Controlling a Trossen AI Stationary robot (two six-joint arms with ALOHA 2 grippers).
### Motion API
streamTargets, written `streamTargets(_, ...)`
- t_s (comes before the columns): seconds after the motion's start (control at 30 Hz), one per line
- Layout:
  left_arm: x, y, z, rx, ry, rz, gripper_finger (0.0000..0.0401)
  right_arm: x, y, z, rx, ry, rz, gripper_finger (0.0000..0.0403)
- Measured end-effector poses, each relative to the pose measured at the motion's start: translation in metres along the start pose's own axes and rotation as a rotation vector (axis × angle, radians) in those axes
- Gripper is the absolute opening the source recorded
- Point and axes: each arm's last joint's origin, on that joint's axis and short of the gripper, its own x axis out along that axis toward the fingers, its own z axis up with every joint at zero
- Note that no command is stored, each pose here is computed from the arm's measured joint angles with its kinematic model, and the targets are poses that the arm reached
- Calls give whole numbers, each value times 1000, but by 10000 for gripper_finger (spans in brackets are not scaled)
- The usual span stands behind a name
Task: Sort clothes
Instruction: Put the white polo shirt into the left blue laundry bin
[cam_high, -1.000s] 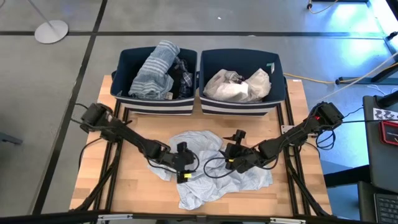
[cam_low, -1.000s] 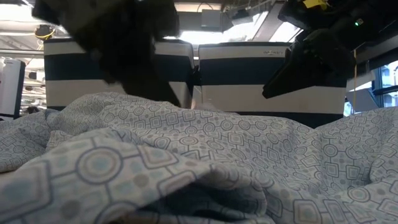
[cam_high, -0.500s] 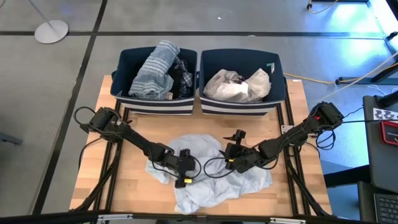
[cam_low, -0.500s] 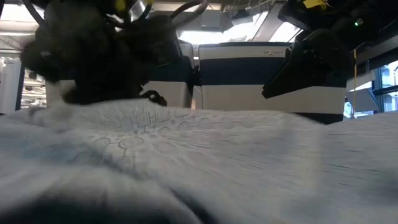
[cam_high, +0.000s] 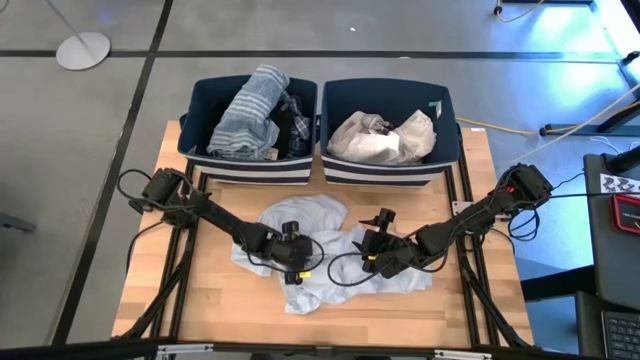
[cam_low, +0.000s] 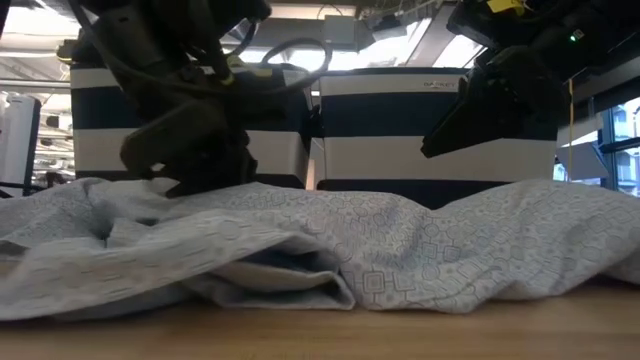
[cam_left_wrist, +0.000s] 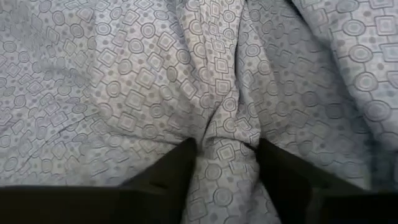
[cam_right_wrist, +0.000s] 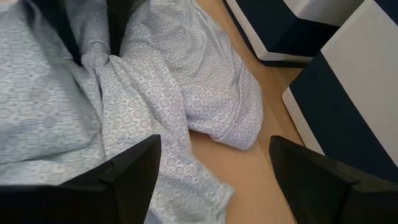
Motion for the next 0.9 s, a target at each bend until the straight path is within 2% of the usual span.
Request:
streamTargets(0.27, 1, 0, 0, 44, 4, -22, 18, 0, 0, 0, 0, 0, 0, 301)
streamTargets(0.4, -3, -3, 0, 58, -11, -20, 17, 0, 0, 0, 0, 0, 0, 301)
streamTargets(0.57, -30, -2, 3, 101, -34, 42, 11, 0, 0, 0, -1, 1, -1, 301)
streamTargets(0.63, -48, -1, 12, 98, -68, 77, 11, 0, 0, 0, 0, 0, 0, 301)
streamTargets(0.9, -126, 18, 43, 114, -206, 332, 11, 0, 0, 0, 3, -3, 1, 301)
